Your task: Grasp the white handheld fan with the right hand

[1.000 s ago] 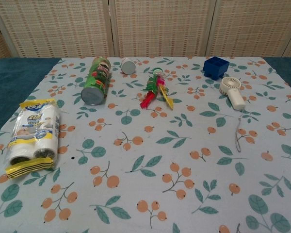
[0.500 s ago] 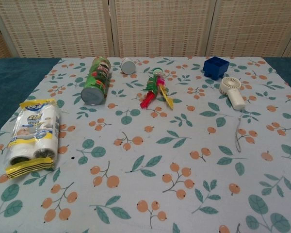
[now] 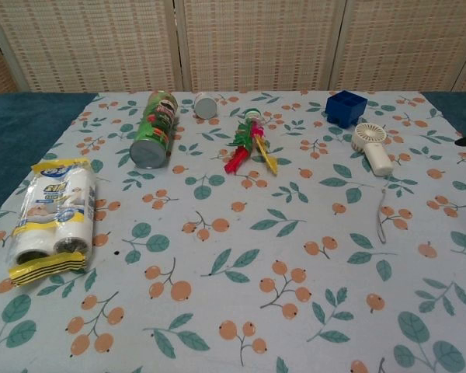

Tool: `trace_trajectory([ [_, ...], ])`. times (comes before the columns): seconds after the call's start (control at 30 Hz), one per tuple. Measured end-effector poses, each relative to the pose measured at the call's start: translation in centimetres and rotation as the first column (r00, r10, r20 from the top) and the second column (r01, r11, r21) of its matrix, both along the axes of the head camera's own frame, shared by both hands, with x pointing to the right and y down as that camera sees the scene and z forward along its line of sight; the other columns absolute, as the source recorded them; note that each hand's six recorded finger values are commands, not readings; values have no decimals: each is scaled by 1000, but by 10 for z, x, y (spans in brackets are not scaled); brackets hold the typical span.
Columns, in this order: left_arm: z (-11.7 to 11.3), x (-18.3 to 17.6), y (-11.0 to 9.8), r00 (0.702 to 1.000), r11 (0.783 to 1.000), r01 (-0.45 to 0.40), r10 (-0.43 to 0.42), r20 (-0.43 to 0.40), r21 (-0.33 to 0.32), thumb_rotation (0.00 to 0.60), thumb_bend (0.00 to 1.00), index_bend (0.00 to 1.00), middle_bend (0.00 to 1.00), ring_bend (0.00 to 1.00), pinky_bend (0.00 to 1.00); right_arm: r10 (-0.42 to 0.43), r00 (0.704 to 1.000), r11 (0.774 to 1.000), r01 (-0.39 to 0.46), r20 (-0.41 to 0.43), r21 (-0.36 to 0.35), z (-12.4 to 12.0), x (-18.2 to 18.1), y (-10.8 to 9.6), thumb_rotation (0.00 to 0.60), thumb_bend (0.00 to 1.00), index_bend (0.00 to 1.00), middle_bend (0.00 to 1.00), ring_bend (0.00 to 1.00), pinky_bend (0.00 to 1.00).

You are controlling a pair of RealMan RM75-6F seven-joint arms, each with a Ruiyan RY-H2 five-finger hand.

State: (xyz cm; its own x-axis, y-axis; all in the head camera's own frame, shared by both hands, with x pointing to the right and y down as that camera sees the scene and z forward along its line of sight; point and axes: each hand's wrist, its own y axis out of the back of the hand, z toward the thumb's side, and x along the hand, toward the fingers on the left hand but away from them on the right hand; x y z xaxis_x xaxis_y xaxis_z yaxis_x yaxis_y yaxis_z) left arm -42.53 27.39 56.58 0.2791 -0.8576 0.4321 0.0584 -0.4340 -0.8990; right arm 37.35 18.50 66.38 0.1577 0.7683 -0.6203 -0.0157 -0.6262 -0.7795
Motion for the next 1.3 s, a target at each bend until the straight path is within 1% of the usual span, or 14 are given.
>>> trace_trajectory([
  [0.13,1,1,0,1000,1000,-2,2,7,-5,600,422,244,272,193,399,70,997,997,-70,8,-34,10,-10,-26,600,684,28,792,696,680],
  [0.23,0,1,0,1000,1000,-2,2,1,-2,600,422,244,272,193,399,94,996,995,-93,8,-45,17,-22,-42,600,689,29,795,696,680],
  [0.43,0,0,-1,1000,1000,-2,2,-4,-4,600,422,244,273,192,399,109,994,992,-110,-14,-67,34,-43,-59,600,715,66,807,696,669],
  [0.63,1,-1,-2,1000,1000,5,-5,-7,-6,600,422,244,273,193,400,109,991,993,-113,-75,-47,54,-52,-72,600,727,82,812,696,664],
  [0.77,1,-1,-2,1000,1000,5,-5,-8,-7,600,422,243,273,193,399,113,988,992,-118,-103,-41,64,-57,-79,600,728,84,812,696,663],
  [0.93,1,-1,-2,1000,1000,5,-5,-8,-9,600,423,243,274,193,400,130,985,989,-137,-115,-48,72,-60,-83,600,728,85,812,696,662],
  [1.3,2,-1,-2,1000,1000,6,-6,-3,-14,600,422,243,284,194,399,153,980,983,-165,-130,-82,85,-56,-84,600,729,85,813,697,662],
])
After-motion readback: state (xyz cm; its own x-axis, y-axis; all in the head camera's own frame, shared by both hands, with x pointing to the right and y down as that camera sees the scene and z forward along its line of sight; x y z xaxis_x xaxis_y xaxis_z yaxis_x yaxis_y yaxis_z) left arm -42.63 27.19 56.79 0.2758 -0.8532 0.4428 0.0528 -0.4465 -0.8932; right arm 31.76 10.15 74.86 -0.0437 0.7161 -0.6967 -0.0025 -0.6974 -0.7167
